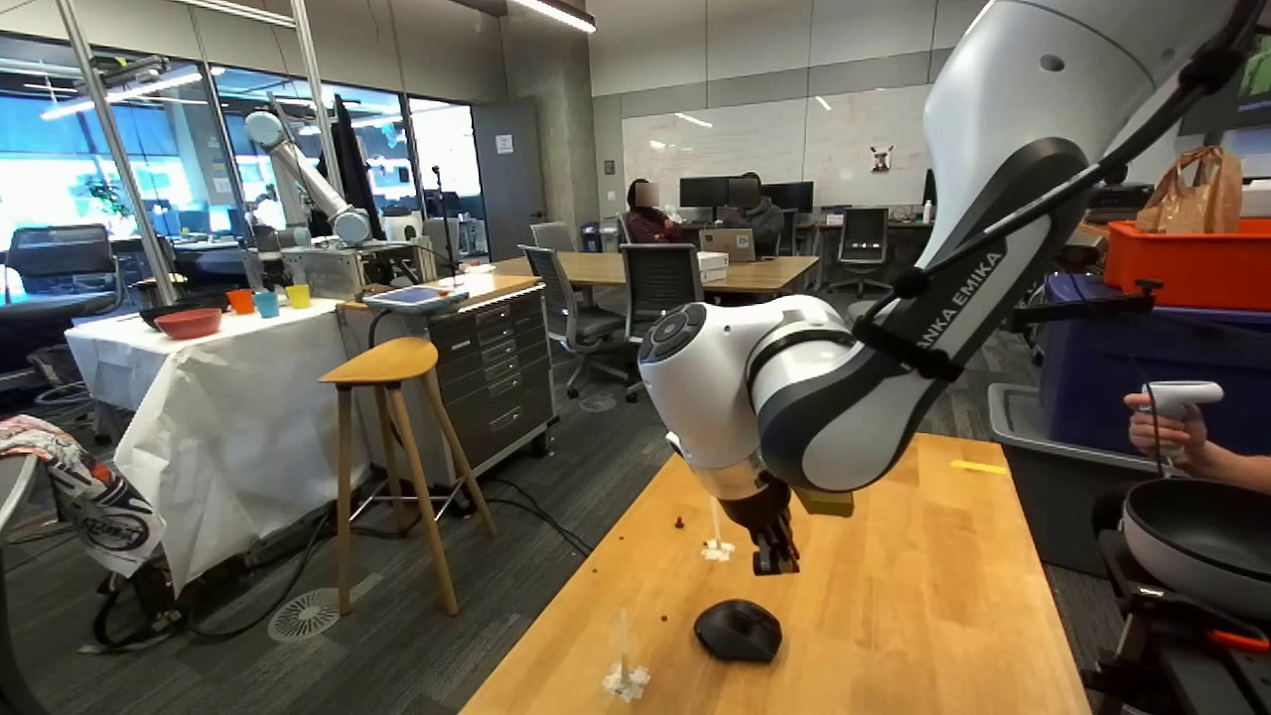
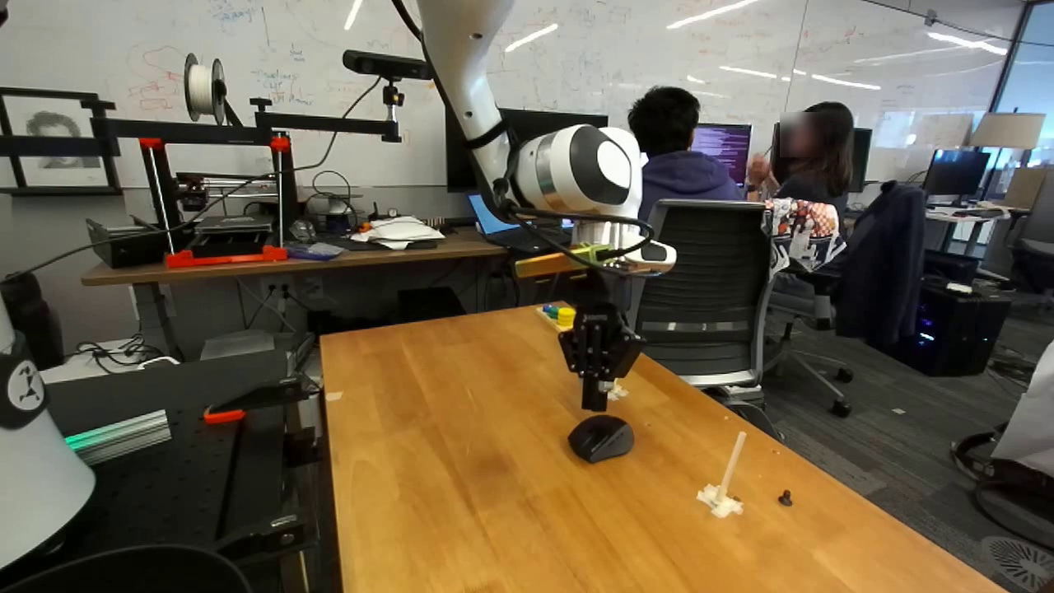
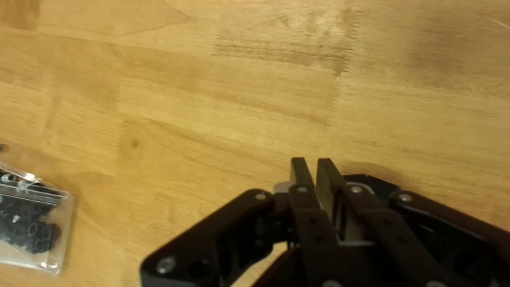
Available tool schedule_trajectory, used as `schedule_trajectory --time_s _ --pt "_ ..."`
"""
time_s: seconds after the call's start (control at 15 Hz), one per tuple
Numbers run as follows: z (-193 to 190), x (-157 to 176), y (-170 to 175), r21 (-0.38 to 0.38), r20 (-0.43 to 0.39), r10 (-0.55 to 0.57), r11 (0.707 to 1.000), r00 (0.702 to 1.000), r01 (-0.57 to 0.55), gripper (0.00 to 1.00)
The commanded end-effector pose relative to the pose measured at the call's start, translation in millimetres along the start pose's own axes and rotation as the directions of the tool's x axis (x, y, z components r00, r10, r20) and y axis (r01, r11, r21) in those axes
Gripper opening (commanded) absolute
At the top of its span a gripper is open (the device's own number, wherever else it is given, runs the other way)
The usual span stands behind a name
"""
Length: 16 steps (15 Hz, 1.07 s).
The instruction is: Click a few times on the mouse
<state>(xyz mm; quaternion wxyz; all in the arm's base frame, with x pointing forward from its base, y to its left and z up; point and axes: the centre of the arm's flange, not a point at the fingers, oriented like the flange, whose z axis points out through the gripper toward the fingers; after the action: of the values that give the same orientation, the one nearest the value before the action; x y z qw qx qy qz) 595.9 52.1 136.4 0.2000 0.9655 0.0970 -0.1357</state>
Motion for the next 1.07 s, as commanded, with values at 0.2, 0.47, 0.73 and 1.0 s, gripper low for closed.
schedule_trajectory --time_s 0.2,0.47,0.73,1.0 --pt "-3.3 4.5 -21.4 -0.023 -0.117 0.004 1.000 0.993 -0.007 0.00" --pt "0.6 15.4 -20.0 -0.008 -0.196 0.016 1.000 0.981 -0.018 0.01" --pt "15.3 24.4 -16.5 0.008 -0.226 0.025 1.000 0.974 -0.024 0.01" --pt "29.2 25.6 -19.5 0.024 -0.234 0.020 1.000 0.972 -0.015 0.01"
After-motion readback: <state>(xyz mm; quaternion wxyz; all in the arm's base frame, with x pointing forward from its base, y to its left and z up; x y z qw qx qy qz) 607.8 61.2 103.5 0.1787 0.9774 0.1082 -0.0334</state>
